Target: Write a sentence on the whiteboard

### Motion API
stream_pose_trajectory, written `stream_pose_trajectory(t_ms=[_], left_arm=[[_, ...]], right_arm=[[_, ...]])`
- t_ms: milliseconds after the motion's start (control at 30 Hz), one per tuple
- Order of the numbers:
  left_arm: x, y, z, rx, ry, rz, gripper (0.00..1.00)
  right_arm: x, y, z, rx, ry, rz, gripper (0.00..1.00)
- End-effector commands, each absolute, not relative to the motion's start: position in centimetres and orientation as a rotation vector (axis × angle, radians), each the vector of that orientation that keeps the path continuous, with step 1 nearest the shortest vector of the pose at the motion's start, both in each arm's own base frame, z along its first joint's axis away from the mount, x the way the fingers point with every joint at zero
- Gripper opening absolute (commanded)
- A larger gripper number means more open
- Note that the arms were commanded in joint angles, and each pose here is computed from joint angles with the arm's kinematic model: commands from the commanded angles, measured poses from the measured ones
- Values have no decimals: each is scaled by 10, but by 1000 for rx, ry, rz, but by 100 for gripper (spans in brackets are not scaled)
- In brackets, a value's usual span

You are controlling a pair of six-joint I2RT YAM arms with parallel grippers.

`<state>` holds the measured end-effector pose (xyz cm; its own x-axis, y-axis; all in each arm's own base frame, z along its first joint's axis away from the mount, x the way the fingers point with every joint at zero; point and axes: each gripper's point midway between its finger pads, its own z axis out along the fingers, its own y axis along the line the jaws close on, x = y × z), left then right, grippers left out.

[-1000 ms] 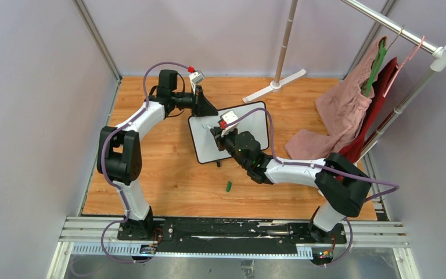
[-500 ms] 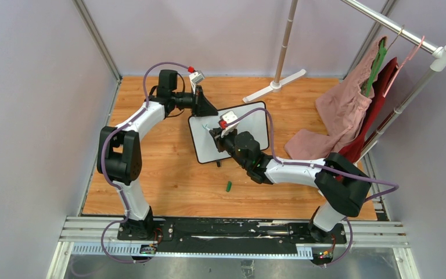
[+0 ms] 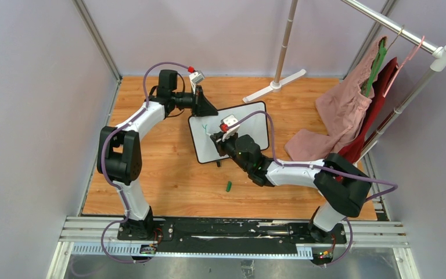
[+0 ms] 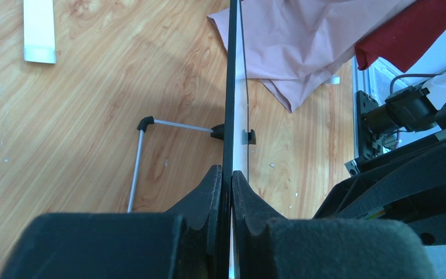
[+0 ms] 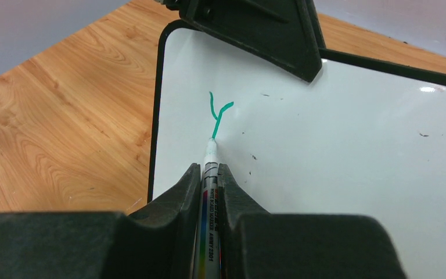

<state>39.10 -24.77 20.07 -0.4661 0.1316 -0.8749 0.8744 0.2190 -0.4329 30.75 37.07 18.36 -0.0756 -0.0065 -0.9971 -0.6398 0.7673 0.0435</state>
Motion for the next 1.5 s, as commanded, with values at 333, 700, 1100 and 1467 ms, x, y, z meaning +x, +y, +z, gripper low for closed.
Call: stream_pose_trajectory(t_ms=[333,700,1100,1467], left_arm=[[385,-245,190,907,1833,-1293,0],[385,-245,193,904,1827,-1288,0],[384,-245,193,905,1824,-1284,0],[384,-245,193,902,1823,-1283,0]], right_arm=[[299,359,179,-521,1601,559,0],[300,352,238,-459,1498,604,0],[315,354,225,-471,1518,560,0],[322,357,215,-476,1543,554,0]])
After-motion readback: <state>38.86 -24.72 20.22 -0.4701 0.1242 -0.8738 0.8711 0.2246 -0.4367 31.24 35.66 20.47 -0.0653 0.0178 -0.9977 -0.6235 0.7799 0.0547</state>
